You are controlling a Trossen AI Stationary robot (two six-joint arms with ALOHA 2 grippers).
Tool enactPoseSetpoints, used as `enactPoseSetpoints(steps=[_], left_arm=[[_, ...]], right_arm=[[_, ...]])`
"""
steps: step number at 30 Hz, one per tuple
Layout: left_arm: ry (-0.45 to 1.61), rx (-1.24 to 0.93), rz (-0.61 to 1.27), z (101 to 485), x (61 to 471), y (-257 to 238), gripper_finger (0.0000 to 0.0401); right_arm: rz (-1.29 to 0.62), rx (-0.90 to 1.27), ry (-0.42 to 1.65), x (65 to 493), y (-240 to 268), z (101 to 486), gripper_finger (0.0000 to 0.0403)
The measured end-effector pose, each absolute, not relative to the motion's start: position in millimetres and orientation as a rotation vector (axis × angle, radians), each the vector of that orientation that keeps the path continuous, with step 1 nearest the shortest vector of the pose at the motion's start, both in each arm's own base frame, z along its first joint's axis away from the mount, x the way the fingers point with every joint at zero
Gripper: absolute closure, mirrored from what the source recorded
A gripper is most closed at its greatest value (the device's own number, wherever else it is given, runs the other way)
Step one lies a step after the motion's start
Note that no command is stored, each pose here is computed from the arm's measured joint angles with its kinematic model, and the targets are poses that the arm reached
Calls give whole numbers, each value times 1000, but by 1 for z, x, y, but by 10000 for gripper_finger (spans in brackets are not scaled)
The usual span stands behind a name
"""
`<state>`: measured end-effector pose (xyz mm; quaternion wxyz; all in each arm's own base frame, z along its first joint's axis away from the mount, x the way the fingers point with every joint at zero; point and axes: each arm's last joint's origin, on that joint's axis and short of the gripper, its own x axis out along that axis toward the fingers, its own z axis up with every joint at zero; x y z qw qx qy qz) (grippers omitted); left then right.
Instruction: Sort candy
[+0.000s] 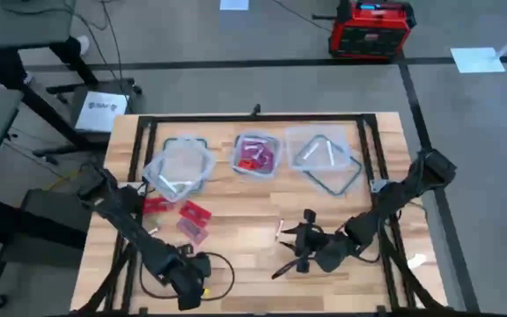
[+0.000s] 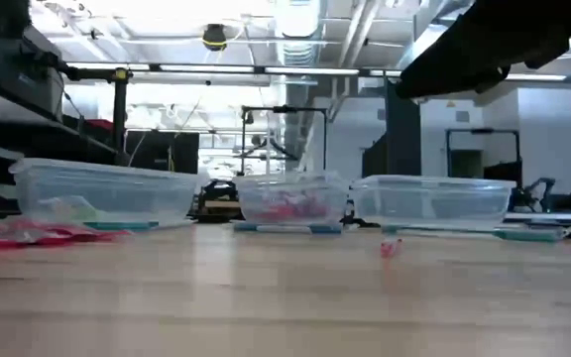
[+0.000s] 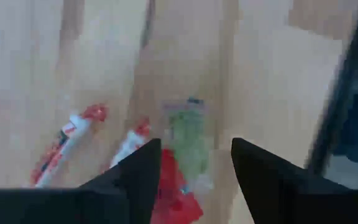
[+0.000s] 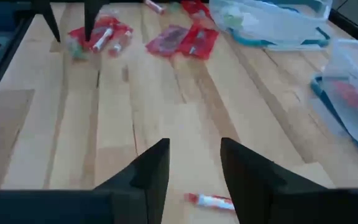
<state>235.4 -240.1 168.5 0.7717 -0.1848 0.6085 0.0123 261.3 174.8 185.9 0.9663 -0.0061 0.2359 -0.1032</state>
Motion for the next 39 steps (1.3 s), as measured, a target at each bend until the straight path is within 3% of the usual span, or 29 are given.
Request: enactPoseSetpoints(steps=[20, 24, 30, 39], left_arm=[[1356, -447, 50, 148, 229, -232, 223], [1371, -445, 78, 146, 231, -227, 265], [1307, -455, -4, 149, 241, -229, 384], [1170, -458, -113, 193, 263, -220, 399]], right_arm=[[-210, -15, 479, 261, 175, 186, 271], [-210, -15, 480, 261, 175, 186, 271], [-210, -18, 480, 261, 174, 186, 271], [-210, -18, 480, 261, 174, 186, 271]])
